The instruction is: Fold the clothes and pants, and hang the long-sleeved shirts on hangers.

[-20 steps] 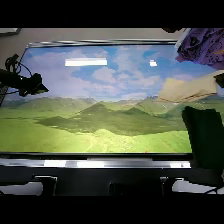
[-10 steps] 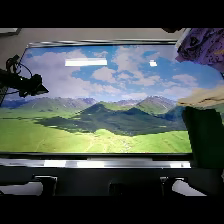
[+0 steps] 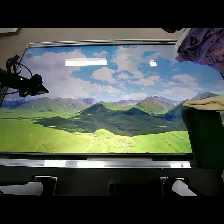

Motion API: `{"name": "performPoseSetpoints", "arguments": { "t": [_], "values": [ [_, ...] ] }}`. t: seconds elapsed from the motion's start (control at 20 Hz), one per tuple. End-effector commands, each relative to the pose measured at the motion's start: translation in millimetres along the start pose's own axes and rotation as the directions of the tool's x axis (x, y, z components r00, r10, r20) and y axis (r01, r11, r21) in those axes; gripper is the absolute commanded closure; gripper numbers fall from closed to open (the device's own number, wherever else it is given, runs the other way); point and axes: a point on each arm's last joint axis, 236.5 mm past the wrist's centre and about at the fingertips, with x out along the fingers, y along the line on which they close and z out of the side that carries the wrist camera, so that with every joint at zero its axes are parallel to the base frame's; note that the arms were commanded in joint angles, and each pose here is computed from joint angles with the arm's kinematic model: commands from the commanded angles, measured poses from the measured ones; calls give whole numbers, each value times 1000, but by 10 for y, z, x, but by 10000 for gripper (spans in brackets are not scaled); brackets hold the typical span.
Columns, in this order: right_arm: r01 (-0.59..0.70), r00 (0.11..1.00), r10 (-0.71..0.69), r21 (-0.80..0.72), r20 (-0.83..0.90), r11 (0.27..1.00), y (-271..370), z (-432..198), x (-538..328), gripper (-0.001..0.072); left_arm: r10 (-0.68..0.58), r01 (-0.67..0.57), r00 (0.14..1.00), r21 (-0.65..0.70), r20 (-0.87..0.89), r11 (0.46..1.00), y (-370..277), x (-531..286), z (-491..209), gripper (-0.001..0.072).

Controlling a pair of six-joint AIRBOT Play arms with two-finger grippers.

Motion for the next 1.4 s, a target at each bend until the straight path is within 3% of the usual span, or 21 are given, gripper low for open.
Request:
{"name": "performPoseSetpoints", "arguments": {
  "t": [0.0,0.4,1.0,1.35],
  "values": [
    [97,993,-99,-32,-63,995,-237,-158,-52,687,0,0,1000,2,-1,1000,-1,4,-1,689],
    [420,890,-452,-281,-57,863,-1123,-168,-131,685,1,-1,1000,3,-8,1000,1,4,-17,689],
    [631,669,-726,-393,-160,669,-2376,-939,162,686,1,-1,1000,2,-12,1000,0,3,-27,689],
    [662,648,-747,-377,-148,648,-2457,-937,155,685,1,-1,1000,2,-11,1000,3,4,-25,689]
  ]
}}
